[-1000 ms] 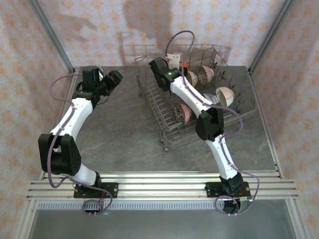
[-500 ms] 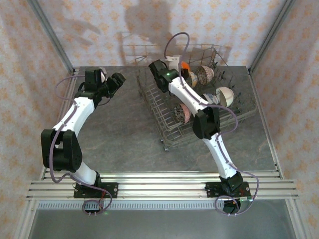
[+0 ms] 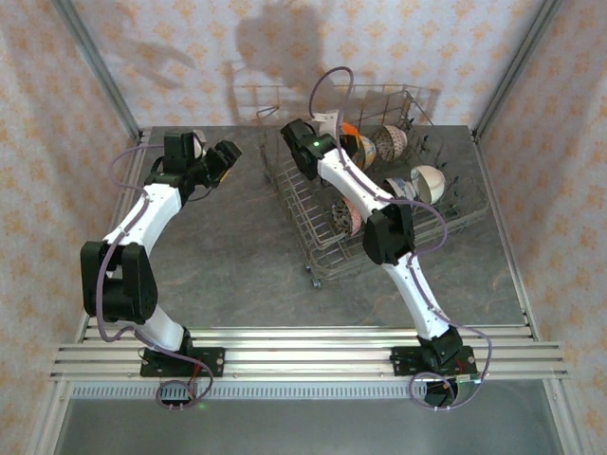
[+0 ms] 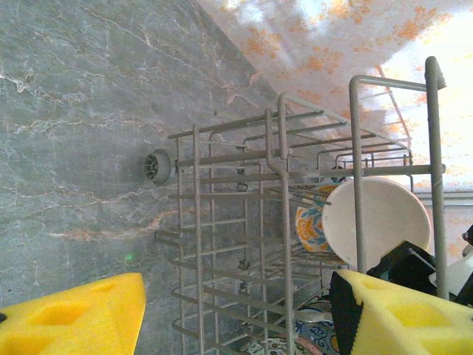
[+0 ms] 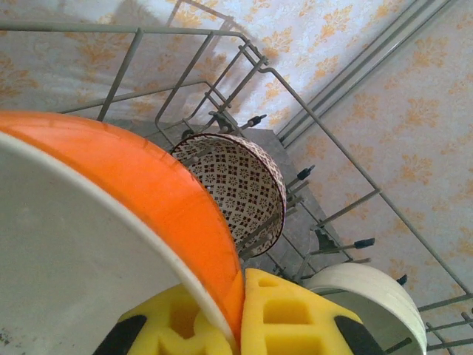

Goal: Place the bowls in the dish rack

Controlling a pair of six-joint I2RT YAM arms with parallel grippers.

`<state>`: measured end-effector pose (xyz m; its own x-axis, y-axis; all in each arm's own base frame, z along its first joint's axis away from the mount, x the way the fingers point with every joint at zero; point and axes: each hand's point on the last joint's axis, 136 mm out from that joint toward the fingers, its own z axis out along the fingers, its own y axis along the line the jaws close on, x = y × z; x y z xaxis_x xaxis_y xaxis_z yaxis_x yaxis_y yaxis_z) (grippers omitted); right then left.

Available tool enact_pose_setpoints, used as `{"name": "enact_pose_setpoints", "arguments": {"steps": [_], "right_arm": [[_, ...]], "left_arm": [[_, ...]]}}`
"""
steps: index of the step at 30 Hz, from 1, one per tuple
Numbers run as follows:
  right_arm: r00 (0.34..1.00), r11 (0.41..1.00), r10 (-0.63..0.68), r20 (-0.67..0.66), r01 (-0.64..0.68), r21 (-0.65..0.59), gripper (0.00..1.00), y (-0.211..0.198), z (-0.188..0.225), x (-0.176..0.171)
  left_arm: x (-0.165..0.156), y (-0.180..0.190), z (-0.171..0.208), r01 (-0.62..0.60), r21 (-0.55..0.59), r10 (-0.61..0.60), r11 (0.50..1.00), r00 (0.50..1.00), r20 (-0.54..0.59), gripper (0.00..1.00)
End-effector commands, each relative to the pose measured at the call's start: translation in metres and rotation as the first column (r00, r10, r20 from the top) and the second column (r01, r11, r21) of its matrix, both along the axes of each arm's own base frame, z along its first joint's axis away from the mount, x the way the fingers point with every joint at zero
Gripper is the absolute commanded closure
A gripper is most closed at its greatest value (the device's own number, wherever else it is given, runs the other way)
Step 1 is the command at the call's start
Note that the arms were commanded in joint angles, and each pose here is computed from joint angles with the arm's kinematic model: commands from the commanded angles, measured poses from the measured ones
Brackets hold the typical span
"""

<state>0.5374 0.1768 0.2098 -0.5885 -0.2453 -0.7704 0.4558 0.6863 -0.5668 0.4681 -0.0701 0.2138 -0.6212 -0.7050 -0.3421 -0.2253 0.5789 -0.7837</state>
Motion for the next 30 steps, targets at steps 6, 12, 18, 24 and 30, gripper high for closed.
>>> {"name": "enact_pose_setpoints", "arguments": {"steps": [6, 12, 18, 24, 30], "right_arm": [[1.000, 1.000, 0.001, -0.006, -0.002, -0.031, 1.00, 0.008, 0.001, -0.007], [0.999, 0.999, 0.014, -0.034, -0.016, -0.043, 0.93, 0.013, -0.007, -0.008], [0.998, 0.999, 0.026, -0.057, -0.028, -0.021, 0.89, 0.016, -0.016, -0.006], [0.997, 0.998, 0.032, -0.067, -0.027, 0.063, 0.85, 0.018, -0.018, -0.010], [0.995, 0.988, 0.048, -0.089, -0.034, 0.150, 0.72, 0.022, -0.022, -0.014]], "left_arm": [[0.006, -0.003, -0.009, 0.019, -0.034, -0.020, 0.999, 1.000, -0.011, 0.33], [0.008, -0.006, -0.012, 0.032, -0.056, -0.033, 0.998, 0.999, -0.018, 0.33], [0.006, -0.008, -0.018, 0.033, -0.068, -0.035, 0.997, 0.999, -0.031, 0.34], [0.002, -0.008, -0.021, 0.024, -0.080, -0.028, 0.997, 0.999, -0.047, 0.33], [-0.006, -0.010, -0.026, 0.033, -0.071, -0.038, 0.997, 0.997, -0.072, 0.34]]}}
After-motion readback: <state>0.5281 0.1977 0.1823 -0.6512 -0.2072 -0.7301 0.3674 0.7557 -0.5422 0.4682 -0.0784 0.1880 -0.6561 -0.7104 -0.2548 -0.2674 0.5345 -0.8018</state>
